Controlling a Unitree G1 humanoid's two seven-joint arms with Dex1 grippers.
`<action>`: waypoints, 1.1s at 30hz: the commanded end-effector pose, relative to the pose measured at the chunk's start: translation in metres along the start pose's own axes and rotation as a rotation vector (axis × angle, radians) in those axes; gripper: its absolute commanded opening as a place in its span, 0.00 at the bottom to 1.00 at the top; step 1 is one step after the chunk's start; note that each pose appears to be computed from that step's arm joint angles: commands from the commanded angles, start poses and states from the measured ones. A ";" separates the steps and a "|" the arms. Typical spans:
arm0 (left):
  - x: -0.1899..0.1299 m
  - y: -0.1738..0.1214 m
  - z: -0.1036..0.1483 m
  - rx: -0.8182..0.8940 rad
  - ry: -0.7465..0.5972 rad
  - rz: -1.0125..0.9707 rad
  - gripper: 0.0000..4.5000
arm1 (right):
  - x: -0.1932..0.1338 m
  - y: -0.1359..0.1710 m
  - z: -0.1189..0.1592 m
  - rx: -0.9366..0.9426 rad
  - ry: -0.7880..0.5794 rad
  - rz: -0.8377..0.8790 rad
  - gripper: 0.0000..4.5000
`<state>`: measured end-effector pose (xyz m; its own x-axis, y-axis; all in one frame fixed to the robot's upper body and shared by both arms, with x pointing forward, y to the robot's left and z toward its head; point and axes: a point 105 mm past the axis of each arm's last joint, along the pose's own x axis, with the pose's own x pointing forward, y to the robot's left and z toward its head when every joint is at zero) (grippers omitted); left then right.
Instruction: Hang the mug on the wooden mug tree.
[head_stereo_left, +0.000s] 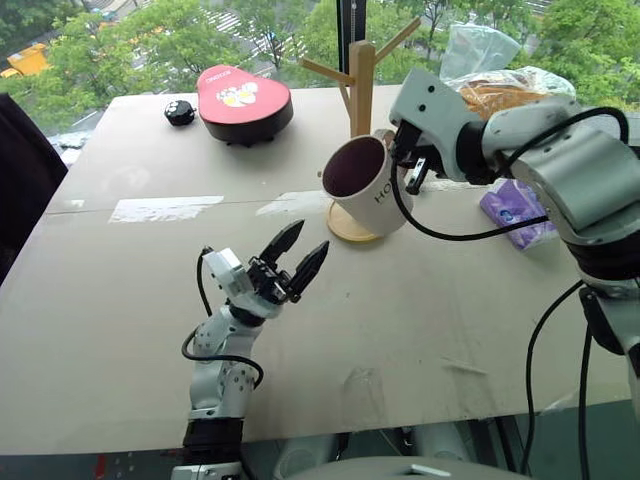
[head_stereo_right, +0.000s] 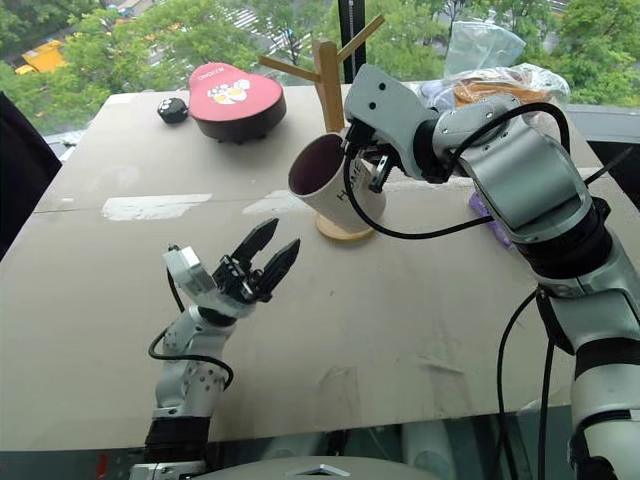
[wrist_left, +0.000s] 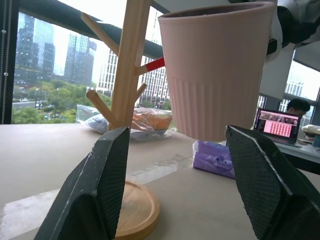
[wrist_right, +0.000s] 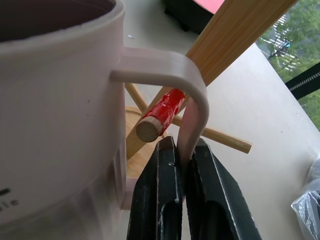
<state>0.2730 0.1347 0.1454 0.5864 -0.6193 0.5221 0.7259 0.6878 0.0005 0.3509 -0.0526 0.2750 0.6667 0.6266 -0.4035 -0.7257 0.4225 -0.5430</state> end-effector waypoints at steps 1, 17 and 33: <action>-0.001 0.001 0.010 0.045 -0.027 0.010 0.70 | -0.005 -0.010 0.015 -0.046 -0.038 -0.048 0.00; -0.011 -0.007 -0.002 0.028 0.107 -0.004 0.70 | -0.038 -0.048 -0.022 0.262 -0.118 -0.139 0.82; -0.077 -0.030 -0.055 0.080 0.705 0.108 0.70 | -0.059 0.092 -0.174 0.781 -0.478 -0.010 0.82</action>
<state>0.2270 0.1405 0.0568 0.7482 -0.6503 -0.1318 0.6564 0.7544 0.0048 0.2769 -0.1576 0.1082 0.6667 0.7444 -0.0385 -0.7185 0.6555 0.2327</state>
